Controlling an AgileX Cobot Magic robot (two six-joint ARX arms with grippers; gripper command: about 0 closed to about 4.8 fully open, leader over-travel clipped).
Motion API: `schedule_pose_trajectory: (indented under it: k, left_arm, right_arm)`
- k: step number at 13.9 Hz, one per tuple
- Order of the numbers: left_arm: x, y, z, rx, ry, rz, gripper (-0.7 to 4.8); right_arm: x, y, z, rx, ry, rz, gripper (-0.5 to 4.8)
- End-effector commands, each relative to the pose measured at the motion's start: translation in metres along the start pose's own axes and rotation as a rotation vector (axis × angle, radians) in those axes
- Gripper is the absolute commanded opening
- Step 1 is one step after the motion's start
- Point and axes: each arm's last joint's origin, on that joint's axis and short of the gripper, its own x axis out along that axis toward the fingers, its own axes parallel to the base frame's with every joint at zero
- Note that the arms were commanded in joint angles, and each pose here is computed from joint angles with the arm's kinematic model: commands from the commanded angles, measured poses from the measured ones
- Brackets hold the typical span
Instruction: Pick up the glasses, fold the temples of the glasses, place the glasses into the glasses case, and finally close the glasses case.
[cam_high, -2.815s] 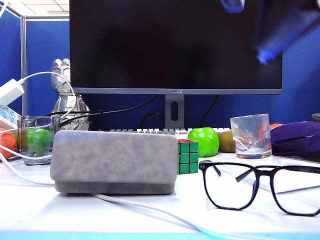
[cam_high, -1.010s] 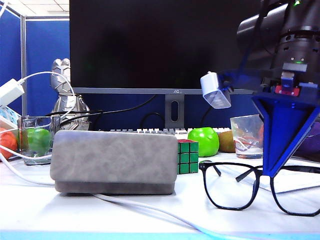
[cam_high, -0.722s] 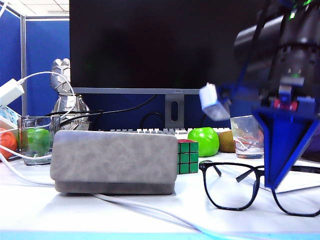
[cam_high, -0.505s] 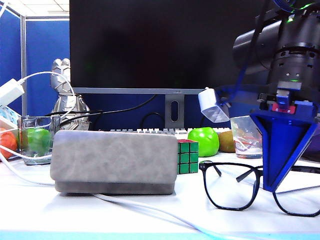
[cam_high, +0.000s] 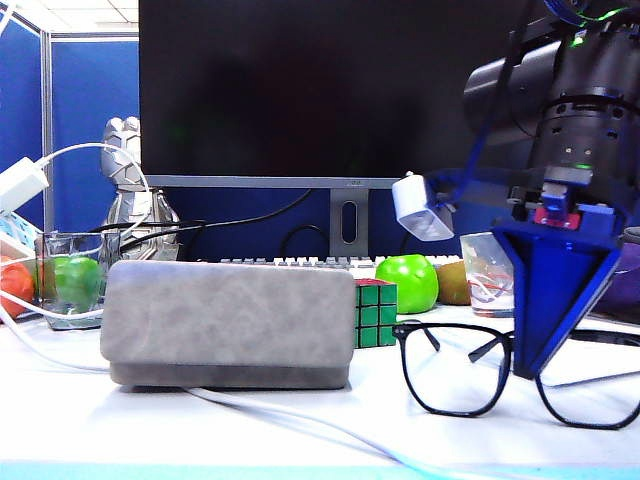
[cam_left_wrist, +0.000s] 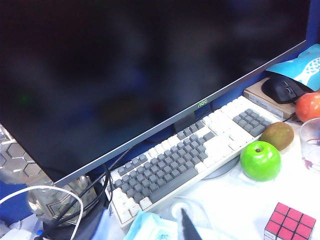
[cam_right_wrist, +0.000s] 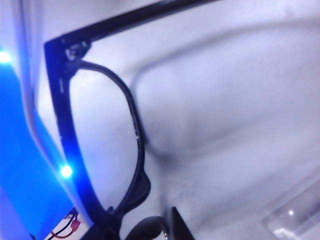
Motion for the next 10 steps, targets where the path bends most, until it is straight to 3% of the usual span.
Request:
schedule_pose_trajectory:
  k: [1,2,5,6,7,8,10]
  left_arm:
    - [-0.001,0.000,0.000,-0.001,0.003,-0.004,1.83]
    - [-0.001,0.000,0.000,-0.001,0.004,-0.004,1.83]
    - [-0.001,0.000,0.000,-0.001,0.003,-0.004,1.83]
    - [-0.001,0.000,0.000,-0.001,0.003,-0.004,1.83]
    - [-0.001,0.000,0.000,-0.001,0.003,-0.004,1.83]
    - [-0.001,0.000,0.000,-0.001,0.003,-0.004,1.83]
    - [-0.001,0.000,0.000,-0.001,0.002,-0.004,1.83]
  right_arm:
    - [-0.001,0.000,0.002,0.011,-0.032,0.013,1.49]
    - [-0.001,0.001,0.003,0.011,-0.043,0.030,1.83]
    - [-0.001,0.000,0.003,0.007,-0.048,0.019,1.80]
    - [-0.001,-0.001,0.004,0.005,-0.044,0.000,1.44]
    - [-0.001,-0.001,0.004,0.005,-0.043,0.000,0.26]
    - [-0.001,-0.001,0.004,0.002,-0.052,-0.001,-0.05]
    - [-0.014,0.002,0.008,0.000,-0.055,-0.004,-0.05]
